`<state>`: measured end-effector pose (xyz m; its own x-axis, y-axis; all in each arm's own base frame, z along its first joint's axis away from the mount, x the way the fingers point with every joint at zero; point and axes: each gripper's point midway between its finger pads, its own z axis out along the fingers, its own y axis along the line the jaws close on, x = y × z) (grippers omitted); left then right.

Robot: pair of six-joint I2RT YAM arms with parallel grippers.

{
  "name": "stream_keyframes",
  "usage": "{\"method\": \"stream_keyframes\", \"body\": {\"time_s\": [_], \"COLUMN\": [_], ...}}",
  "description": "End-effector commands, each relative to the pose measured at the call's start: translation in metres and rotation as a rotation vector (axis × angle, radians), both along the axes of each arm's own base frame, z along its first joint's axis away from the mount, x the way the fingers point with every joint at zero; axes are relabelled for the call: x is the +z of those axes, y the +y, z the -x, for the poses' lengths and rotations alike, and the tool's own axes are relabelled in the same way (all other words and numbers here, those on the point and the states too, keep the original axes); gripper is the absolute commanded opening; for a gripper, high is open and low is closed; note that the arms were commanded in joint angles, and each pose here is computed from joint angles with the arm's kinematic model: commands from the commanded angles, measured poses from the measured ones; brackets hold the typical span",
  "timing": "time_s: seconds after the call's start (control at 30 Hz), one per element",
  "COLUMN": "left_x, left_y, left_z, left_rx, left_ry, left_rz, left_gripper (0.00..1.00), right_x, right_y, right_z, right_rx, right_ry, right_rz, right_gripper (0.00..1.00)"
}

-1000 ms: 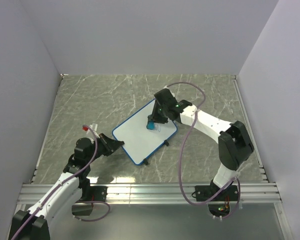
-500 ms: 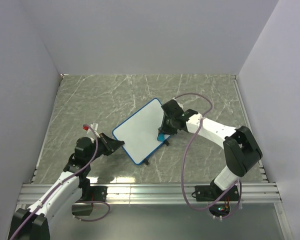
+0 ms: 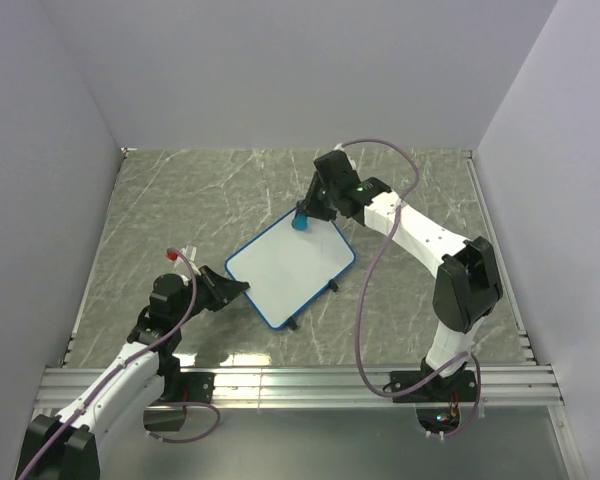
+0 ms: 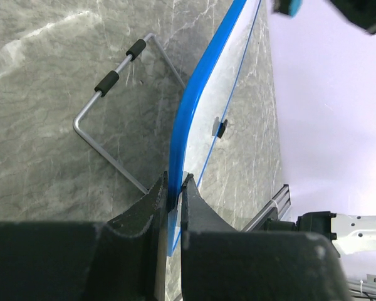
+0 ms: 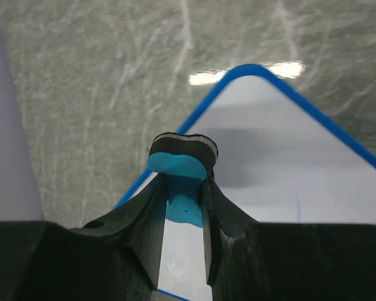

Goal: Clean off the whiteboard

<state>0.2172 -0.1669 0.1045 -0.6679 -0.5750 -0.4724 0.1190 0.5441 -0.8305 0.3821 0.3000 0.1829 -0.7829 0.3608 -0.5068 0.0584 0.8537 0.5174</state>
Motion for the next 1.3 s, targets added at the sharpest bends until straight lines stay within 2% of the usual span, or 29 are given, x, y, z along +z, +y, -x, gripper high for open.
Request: {"method": "stream_keyframes", "body": {"time_s": [0.0,0.17,0.37,0.5,0.67,0.87,1.03,1.27], "left_x": [-0.046,-0.046,-0.049,-0.051,-0.052,-0.052,-0.052,-0.054], "left_y": [0.021,0.019,0.019,0.018,0.017,0.016,0.016,0.015], "left_z": [0.006,0.007,0.007,0.006,0.006,0.006,0.007,0.01], "left_rx": [0.085,0.075,0.071,0.066,0.059,0.053,0.049,0.046], "left_ry": [0.151,0.155,0.16,0.167,0.164,0.166,0.167,0.181], "left_rz": [-0.117,-0.114,-0.117,-0.122,-0.123,-0.121,-0.116,-0.11], "left_gripper": [0.0,0.0,0.0,0.0,0.0,0.0,0.0,0.0], "right_x": [-0.044,-0.103,-0.137,-0.138,-0.133,-0.118,-0.128,-0.16], "right_y": [-0.034,-0.072,-0.081,-0.063,-0.016,0.002,-0.034,-0.094], "right_z": [-0.001,0.024,0.064,0.083,0.109,0.101,0.083,0.081], "right_rx": [-0.062,-0.105,-0.093,-0.043,0.08,0.094,-0.033,-0.222], "right_ry": [0.107,0.228,0.299,0.293,0.296,0.273,0.303,0.39], "right_rz": [0.076,0.139,0.152,0.146,0.134,0.104,0.087,0.069], "right_gripper": [0.0,0.0,0.0,0.0,0.0,0.0,0.0,0.0]}}
